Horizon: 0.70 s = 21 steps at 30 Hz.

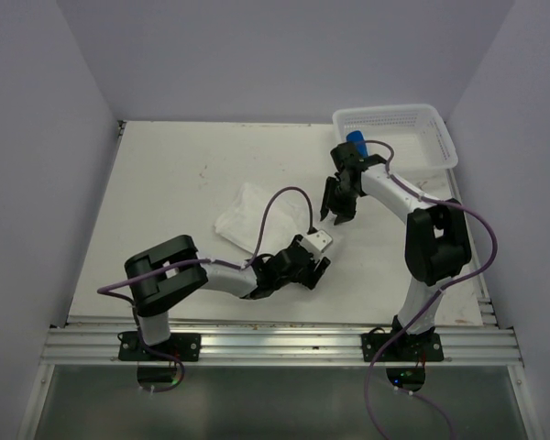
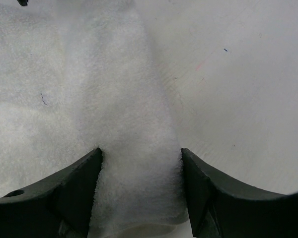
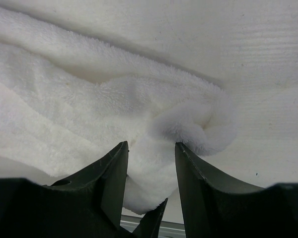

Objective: Roll the towels
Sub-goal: Roll the towel

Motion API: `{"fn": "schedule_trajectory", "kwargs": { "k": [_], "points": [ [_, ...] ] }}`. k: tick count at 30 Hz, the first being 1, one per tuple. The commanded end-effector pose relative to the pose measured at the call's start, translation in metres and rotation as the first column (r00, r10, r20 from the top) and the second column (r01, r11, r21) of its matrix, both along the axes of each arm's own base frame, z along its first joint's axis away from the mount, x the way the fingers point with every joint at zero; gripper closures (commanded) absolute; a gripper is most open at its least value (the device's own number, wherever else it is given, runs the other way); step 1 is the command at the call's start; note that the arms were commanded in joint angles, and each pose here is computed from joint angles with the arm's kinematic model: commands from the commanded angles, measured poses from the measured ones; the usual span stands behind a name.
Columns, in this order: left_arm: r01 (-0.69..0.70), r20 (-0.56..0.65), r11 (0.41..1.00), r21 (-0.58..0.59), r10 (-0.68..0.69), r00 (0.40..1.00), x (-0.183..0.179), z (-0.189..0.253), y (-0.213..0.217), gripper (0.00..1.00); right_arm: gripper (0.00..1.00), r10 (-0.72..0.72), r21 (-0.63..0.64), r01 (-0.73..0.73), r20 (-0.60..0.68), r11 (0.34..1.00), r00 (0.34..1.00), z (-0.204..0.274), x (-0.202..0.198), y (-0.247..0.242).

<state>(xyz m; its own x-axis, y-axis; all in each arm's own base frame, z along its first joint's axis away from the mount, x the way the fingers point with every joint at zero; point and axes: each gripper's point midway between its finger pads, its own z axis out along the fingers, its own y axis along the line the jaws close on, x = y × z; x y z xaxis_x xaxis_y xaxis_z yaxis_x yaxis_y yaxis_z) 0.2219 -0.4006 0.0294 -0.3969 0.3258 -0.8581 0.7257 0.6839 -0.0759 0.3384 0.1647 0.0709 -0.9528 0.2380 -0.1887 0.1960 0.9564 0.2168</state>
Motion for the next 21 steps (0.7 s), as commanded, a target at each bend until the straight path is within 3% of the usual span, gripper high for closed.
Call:
{"fn": "schedule_trajectory", "kwargs": {
  "k": [1,21],
  "points": [
    [0.001,-0.143,0.995,0.101,0.013,0.990,-0.027,-0.039,0.030,0.33,0.53,0.020,-0.015,-0.019,0.020,1.000,1.000,0.010,0.008,-0.001],
    [-0.051,-0.239,0.991,0.122,0.079,0.968,-0.039,-0.050,0.040,0.41,0.52,0.096,0.065,-0.108,0.163,0.992,0.982,0.080,0.018,0.013]
  ]
}}
